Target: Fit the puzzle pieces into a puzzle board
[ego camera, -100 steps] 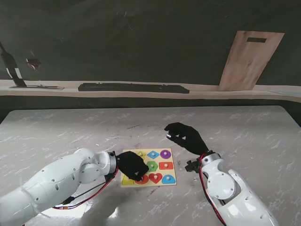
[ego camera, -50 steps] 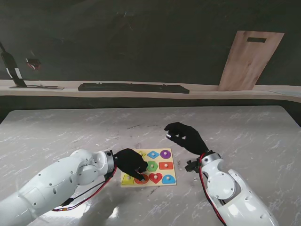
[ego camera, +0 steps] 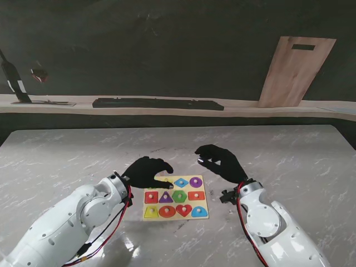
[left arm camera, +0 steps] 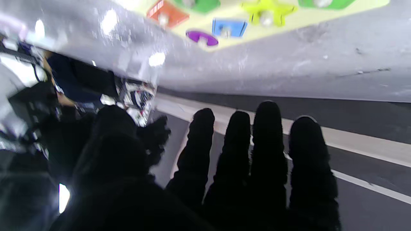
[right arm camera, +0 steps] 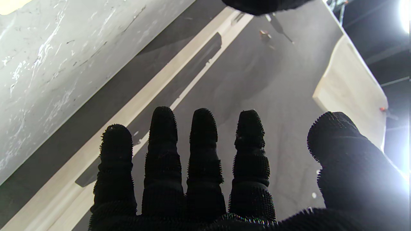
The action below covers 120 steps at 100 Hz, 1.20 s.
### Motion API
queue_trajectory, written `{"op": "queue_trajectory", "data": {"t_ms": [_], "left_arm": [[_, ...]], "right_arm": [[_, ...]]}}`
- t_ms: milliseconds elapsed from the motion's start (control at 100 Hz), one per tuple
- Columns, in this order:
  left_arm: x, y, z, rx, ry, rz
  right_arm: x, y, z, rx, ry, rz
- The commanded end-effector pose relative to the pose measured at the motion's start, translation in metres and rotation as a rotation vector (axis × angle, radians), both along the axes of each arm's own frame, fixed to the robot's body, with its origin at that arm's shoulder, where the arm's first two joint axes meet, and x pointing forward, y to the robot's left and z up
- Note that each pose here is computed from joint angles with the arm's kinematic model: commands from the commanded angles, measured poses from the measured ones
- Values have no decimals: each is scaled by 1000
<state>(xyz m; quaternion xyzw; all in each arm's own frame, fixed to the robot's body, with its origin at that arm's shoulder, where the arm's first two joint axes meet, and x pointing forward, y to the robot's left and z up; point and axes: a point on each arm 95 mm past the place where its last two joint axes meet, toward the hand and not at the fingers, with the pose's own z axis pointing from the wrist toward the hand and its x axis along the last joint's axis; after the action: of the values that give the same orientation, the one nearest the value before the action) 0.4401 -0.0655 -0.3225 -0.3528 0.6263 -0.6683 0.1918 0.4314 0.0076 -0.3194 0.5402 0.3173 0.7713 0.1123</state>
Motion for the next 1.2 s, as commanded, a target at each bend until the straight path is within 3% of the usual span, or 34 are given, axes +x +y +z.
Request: {"op": "queue_trajectory", "data": {"t_ms": [0,170,330,490,620,790,910,1190], "left_arm": [[-3,-5,7,-93,31,43],[-12,2,16,-262,138,122],[-24,10,20,-424,193,202],[-41,21,28,-573,232,213],[-55,30,29,-626,190,233],[-73,39,26,-663,205,271],[-83,42,26,-667,204,258],[-99,49,30,-625,116,218]], "right_arm": [[-6,3,-1,11,-7,11],[-11,2,1,36,-20,17],[-15,-2,3,61,-35,20],[-19,-9,5,66,-60,35],[-24,-15,7,55,-91,59],[-30,-19,11,37,-139,92],[-33,-21,13,42,-162,96],[-37,-24,14,33,-180,114]]}}
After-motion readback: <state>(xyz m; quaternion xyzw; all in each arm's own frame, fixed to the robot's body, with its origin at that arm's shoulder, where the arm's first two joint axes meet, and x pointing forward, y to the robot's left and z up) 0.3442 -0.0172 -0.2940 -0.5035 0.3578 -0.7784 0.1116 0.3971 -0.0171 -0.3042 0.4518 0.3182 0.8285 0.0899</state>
